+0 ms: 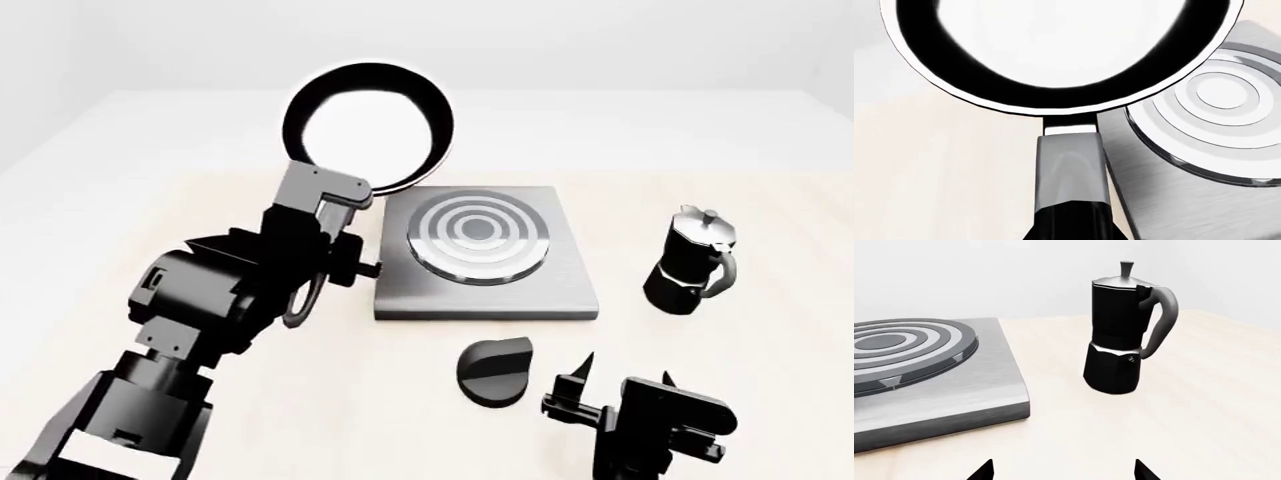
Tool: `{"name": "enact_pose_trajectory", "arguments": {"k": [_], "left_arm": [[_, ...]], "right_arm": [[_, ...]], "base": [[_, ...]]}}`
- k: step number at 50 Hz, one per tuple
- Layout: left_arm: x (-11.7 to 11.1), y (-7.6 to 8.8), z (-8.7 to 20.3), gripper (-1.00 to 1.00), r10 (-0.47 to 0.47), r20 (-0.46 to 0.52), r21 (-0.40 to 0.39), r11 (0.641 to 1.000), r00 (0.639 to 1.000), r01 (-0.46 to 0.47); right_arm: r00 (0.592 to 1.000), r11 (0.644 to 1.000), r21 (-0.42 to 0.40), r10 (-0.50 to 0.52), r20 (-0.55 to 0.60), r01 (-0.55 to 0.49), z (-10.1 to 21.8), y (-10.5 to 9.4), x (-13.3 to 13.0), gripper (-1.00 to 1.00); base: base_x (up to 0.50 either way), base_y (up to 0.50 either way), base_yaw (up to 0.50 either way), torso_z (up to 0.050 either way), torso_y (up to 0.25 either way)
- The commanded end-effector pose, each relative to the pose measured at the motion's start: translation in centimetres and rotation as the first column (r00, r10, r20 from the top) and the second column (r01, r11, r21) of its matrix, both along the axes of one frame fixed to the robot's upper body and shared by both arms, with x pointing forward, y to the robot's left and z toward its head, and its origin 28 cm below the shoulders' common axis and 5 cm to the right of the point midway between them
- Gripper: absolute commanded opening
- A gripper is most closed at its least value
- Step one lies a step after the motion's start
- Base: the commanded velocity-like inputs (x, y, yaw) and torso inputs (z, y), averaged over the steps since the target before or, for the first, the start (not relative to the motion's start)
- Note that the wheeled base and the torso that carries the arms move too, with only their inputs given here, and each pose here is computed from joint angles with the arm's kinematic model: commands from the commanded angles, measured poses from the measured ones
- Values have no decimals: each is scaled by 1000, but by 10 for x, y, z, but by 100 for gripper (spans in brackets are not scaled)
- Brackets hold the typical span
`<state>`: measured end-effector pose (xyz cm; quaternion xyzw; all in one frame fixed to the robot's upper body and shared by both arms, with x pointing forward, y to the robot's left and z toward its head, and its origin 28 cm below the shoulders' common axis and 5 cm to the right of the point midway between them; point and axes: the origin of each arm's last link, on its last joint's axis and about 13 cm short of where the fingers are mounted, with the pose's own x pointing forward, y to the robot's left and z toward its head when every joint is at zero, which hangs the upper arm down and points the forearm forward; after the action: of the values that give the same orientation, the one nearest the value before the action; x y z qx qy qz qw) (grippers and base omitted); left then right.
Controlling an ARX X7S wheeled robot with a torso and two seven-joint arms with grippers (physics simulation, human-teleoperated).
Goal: Turn on the stove and put the frying pan on it.
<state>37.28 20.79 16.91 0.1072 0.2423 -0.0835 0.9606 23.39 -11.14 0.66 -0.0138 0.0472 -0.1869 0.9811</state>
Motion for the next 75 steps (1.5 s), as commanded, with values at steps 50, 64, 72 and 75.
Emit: {"name": "enact_pose_trajectory", "arguments": {"k": [50, 64, 72, 75], "left_arm": [[0, -61, 39, -100, -258, -168, -13, 966, 951, 260], [-1, -65, 32, -100, -281, -179, -12, 959, 943, 283], [0, -67, 26, -100, -293, -182, -3, 955, 939, 297], [-1, -68, 23, -100, -295, -183, -1, 954, 938, 300]], "right_arm": [[1000, 1000, -5, 9, -5, -9, -1, 0, 1, 100], [1000, 1000, -5, 8, -5, -8, -1, 0, 0, 100], [1000, 1000, -4, 9, -4, -9, -1, -1, 1, 100], [1000, 1000, -4, 9, -5, -9, -1, -1, 1, 100]], "base": [[0, 0, 0, 0, 2], [0, 0, 0, 0, 2], [0, 0, 0, 0, 1], [0, 0, 0, 0, 0]]}}
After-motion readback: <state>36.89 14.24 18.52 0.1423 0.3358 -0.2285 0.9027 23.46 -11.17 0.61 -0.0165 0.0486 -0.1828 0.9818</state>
